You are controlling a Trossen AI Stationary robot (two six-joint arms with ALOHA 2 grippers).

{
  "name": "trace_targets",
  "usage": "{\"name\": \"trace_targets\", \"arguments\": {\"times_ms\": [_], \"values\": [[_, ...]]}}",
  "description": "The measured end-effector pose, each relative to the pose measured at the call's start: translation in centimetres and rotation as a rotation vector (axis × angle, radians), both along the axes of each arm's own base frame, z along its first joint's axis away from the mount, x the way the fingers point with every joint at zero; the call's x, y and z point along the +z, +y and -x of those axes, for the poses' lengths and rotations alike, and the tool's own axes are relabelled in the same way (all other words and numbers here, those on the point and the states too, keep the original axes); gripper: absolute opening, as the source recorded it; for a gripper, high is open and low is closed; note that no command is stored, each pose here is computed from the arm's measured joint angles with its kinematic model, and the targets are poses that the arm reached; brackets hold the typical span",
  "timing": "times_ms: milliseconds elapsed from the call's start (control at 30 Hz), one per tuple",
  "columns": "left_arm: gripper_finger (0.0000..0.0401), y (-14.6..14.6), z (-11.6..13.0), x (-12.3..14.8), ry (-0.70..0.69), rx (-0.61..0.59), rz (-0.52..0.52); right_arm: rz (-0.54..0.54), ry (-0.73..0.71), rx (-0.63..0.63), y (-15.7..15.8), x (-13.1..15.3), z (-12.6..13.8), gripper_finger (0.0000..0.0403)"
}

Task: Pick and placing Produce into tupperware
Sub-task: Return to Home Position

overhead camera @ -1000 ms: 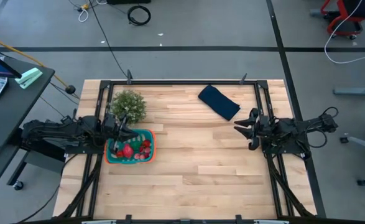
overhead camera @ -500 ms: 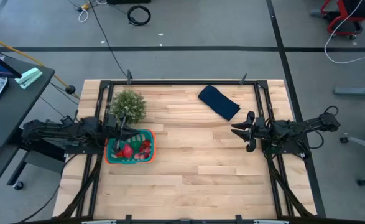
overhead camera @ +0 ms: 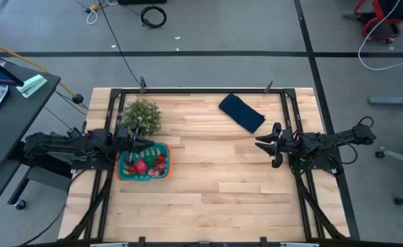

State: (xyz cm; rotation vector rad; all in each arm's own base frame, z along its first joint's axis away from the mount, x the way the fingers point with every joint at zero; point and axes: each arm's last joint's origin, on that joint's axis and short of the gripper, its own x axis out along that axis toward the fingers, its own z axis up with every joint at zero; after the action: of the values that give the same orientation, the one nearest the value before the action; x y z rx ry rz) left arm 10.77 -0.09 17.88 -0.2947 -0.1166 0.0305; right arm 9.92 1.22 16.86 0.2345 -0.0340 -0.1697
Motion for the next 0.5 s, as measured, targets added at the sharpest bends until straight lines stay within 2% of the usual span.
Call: {"name": "trace_targets", "arguments": {"times_ms": [300, 500], "values": [[0.0021, -0.1, 0.7, 1.5, -0.091, -0.026, -0.012, -0.002, 0.009, 0.0, 0.0, 0.1, 0.0, 0.0124], [0.0017, -0.1, 1.6, 2.2, -0.076, -0.051, -0.027, -0.052, 0.012, 0.001, 0.0, 0.1, 0.0, 0.0124]]}}
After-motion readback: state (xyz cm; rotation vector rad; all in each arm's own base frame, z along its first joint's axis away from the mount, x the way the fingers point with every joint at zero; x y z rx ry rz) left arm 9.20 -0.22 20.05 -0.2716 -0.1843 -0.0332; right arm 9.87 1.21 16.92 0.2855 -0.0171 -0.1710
